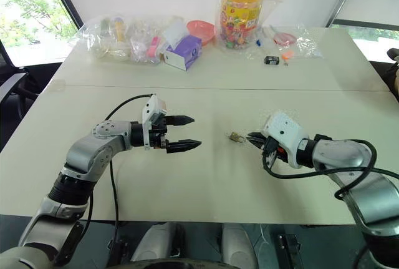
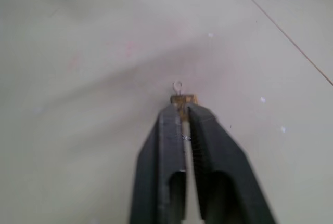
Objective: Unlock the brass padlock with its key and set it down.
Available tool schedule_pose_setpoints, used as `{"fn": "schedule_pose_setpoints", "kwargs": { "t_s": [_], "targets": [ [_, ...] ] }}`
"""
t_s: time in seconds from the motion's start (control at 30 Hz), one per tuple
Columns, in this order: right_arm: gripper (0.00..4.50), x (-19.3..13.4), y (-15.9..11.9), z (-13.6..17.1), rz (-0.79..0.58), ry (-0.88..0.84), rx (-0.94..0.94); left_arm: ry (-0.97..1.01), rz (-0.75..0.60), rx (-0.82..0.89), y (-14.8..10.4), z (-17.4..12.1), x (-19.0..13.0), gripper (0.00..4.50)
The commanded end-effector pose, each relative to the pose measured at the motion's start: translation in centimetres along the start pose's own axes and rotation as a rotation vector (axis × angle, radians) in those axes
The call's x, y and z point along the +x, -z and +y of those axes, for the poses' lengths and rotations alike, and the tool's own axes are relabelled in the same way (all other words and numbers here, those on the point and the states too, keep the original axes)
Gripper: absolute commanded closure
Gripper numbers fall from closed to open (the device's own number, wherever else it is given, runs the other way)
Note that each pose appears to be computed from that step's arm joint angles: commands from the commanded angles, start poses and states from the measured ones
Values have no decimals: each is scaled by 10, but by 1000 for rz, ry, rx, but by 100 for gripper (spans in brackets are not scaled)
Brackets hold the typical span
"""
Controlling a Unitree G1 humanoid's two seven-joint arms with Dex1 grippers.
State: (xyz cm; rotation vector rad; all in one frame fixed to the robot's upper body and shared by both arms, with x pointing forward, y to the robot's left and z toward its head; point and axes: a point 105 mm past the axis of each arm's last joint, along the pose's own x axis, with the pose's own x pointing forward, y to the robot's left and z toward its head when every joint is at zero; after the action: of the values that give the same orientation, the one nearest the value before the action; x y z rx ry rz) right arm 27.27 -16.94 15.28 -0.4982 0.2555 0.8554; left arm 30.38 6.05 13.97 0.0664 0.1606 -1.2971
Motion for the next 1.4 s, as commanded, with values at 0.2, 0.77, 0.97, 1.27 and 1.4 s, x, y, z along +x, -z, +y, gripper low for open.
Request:
{"fn": "schedule_pose_setpoints", "kwargs": {
  "t_s": [0.2, 0.77, 0.97, 1.27, 1.4],
  "targets": [
    [6, 27, 15, 5, -26, -94, 82, 0, -36, 59, -16, -3, 0, 0],
    [6, 61, 52, -17, 10, -63, 113, -13, -34, 72, -20, -3, -1, 0],
    [193, 66, 65, -10, 56, -84, 90, -20, -32, 75, -21, -3, -1, 0],
    [381, 65, 51, -10, 64, -31, -201, -17, -42, 32, -20, -1, -2, 0],
    [381, 50, -5, -12, -90, 87, -568, 23, -52, -6, -23, -5, -2, 0]
  ]
}}
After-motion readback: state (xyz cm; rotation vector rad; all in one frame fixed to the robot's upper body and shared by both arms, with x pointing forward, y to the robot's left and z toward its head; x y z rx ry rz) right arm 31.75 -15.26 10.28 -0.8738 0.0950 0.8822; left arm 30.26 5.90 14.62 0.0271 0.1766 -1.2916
